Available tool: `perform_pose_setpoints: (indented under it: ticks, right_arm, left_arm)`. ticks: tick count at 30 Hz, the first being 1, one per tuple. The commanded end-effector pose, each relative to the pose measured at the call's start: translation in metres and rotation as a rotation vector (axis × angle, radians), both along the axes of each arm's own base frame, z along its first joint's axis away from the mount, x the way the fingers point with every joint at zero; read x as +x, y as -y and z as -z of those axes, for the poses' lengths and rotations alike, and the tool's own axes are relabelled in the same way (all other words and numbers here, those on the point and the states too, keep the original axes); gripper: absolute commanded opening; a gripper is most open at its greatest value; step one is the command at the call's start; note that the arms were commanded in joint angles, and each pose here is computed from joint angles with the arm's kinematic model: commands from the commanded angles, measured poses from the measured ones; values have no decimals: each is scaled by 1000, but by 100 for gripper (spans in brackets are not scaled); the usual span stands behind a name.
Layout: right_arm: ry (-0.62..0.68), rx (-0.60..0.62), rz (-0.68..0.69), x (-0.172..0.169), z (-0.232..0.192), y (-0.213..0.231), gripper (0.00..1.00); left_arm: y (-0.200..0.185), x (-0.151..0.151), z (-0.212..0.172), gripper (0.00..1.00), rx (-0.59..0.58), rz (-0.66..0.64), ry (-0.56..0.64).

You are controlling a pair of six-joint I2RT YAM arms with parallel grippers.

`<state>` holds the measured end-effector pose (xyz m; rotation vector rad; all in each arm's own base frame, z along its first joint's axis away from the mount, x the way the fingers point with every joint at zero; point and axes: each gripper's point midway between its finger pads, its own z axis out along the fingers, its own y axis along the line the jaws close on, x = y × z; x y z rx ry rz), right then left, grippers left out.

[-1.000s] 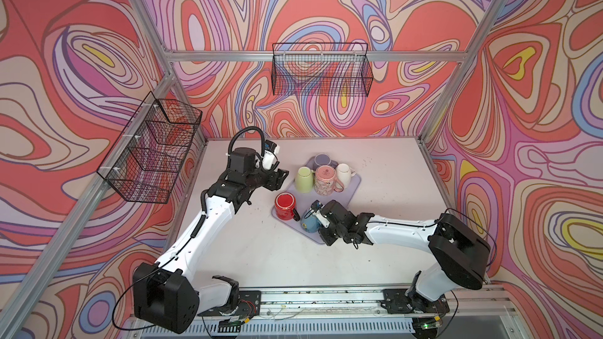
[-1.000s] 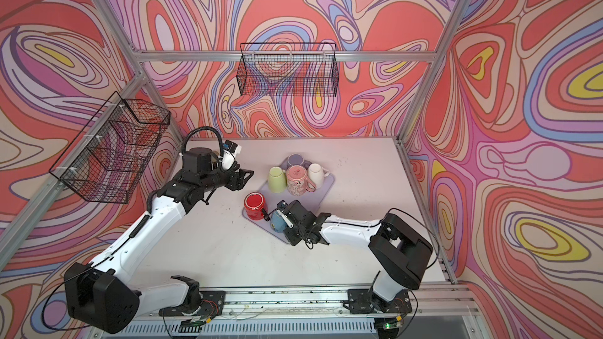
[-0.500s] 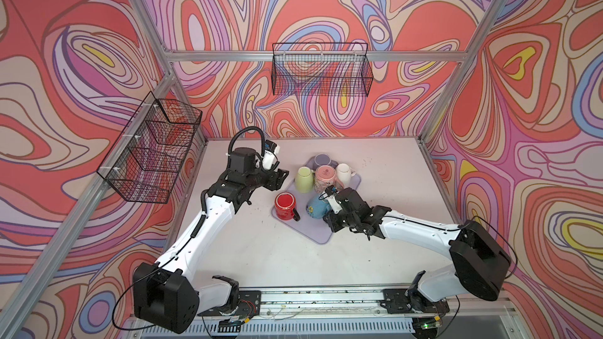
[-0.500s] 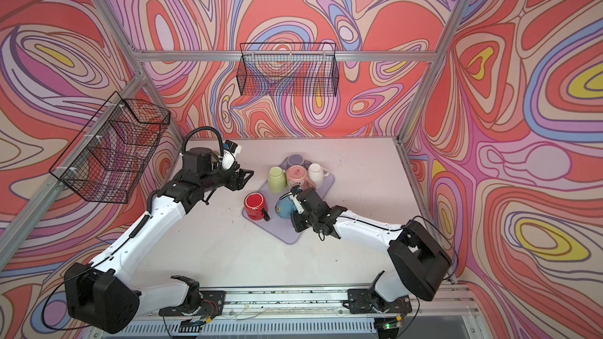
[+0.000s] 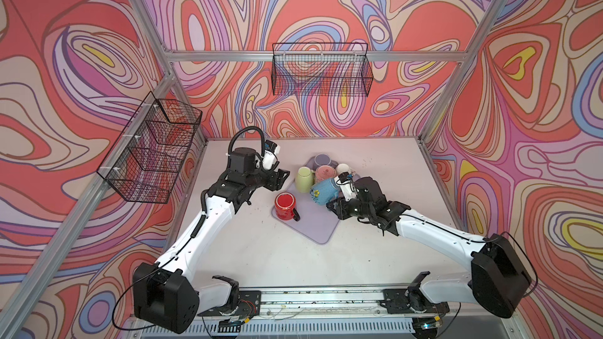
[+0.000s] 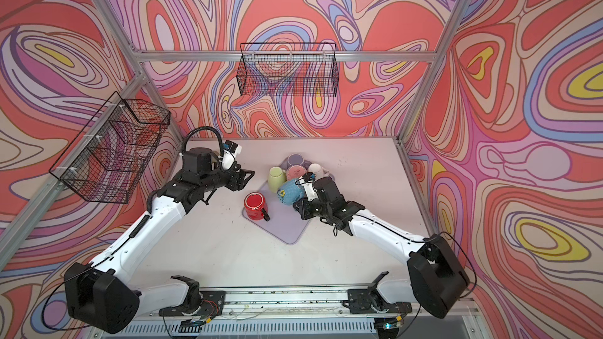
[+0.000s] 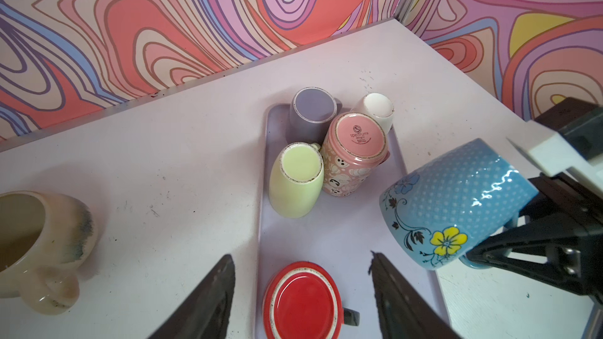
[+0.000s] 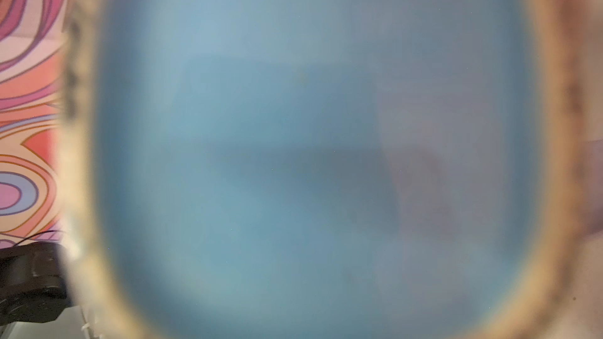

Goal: Turn the mug right side up
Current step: 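Rotate the blue mug toward the left gripper while the left gripper approaches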

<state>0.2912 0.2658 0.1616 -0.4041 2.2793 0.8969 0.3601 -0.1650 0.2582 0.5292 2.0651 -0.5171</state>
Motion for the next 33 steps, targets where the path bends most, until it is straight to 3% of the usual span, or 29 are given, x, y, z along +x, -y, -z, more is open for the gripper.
perform_pose_setpoints:
  ticks: [1,13,21,33]
  right_arm:
    - [139,177,-10,19,-67,1,4]
    - [242,524,-57,59,-145,27,3]
    - [246,654,-177,61,-161,15,3]
    - [245,723,-265,49,-172,3,4]
  left_arm:
    - [13,-8,-23,68,-79,57,28]
    - [65,-27,-68,68,-499,275,-18]
    - [89,-29,-86,68,-580,366,8]
    - [114,-18,-98,68,-619,427,29]
